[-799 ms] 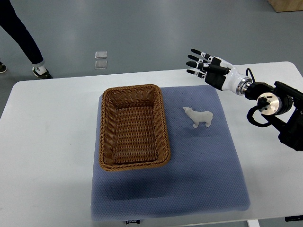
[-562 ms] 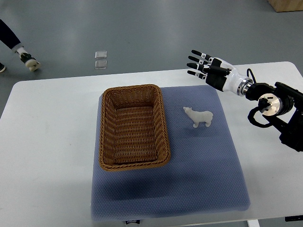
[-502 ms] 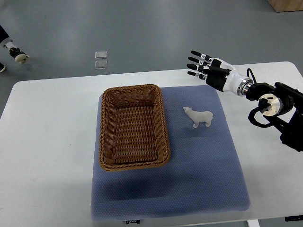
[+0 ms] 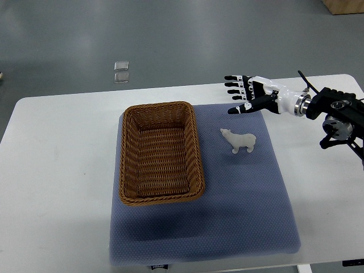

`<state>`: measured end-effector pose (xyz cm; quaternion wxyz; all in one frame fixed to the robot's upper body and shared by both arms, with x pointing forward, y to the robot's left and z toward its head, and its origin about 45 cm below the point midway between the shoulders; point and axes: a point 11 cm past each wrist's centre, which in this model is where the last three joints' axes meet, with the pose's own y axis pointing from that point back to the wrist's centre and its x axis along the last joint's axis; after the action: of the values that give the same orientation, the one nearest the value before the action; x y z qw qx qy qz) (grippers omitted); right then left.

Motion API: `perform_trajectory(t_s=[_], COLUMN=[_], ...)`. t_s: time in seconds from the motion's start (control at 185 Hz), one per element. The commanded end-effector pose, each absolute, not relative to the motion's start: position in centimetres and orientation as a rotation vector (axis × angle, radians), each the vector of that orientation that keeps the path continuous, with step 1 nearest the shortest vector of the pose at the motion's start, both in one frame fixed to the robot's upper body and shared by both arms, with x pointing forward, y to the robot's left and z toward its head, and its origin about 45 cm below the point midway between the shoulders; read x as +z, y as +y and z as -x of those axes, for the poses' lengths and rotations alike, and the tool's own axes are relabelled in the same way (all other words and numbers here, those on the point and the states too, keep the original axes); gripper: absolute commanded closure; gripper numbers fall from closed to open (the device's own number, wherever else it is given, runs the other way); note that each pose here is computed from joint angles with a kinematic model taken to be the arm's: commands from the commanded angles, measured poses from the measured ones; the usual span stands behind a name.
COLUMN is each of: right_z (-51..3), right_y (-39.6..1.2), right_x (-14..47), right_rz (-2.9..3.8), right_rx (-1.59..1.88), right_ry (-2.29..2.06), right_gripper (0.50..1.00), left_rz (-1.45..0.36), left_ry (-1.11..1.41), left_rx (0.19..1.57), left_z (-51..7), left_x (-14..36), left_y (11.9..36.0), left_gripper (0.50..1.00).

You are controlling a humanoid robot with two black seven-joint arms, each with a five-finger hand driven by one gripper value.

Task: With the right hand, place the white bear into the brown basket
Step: 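Lower the right hand down onto the white polar bear figurine, then close the right hand fingers around the white bear and lift it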

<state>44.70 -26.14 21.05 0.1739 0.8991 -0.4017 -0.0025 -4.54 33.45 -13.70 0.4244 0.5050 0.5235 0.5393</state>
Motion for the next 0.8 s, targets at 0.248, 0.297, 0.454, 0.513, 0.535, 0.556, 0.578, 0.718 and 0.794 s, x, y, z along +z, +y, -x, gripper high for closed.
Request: perform_trajectory(t_s=[0.248, 0.297, 0.454, 0.513, 0.535, 0.556, 0.578, 0.718, 0.794], right_z=[-43.0, -42.8, -42.5, -42.4, -42.3, -42.2, -42.2, -42.1, -42.1], right_y=[-25.9, -25.5, -25.3, -25.2, -25.1, -25.1, -25.1, -24.6, -24.6], right_x=[21.8, 21.5, 20.2, 19.5, 19.3, 19.0, 18.9, 18.5, 18.4], right_rz=[-2.382, -2.366, -2.297, -2.264, -2.257, -2.252, -2.247, -2.245, -2.236], right_rx=[0.437, 0.458, 0.514, 0.547, 0.552, 0.554, 0.559, 0.572, 0.583], right_ry=[-0.693, -0.668, -0.623, -0.622, -0.619, -0.618, -0.617, -0.62, -0.625], right_gripper=[0.536, 0.536, 0.538, 0.538, 0.538, 0.538, 0.538, 0.54, 0.542], left_rz=[-1.261, -1.261, -1.261, -1.26, -1.261, -1.259, -1.259, -1.259, -1.258], left_ry=[1.309, 1.309, 1.309, 1.309, 1.309, 1.31, 1.31, 1.31, 1.311], left_rx=[1.348, 1.348, 1.348, 1.348, 1.348, 1.349, 1.349, 1.349, 1.348], left_z=[4.4, 4.4, 4.4, 4.4, 4.4, 4.4, 4.4, 4.4, 4.4], left_x=[-13.7, -13.7, -13.7, -13.7, -13.7, -13.7, -13.7, -13.7, -13.7], left_y=[33.4, 33.4, 33.4, 33.4, 33.4, 33.4, 33.4, 33.4, 33.4], left_gripper=[0.5, 0.5, 0.5, 0.5, 0.5, 0.5, 0.5, 0.5, 0.5])
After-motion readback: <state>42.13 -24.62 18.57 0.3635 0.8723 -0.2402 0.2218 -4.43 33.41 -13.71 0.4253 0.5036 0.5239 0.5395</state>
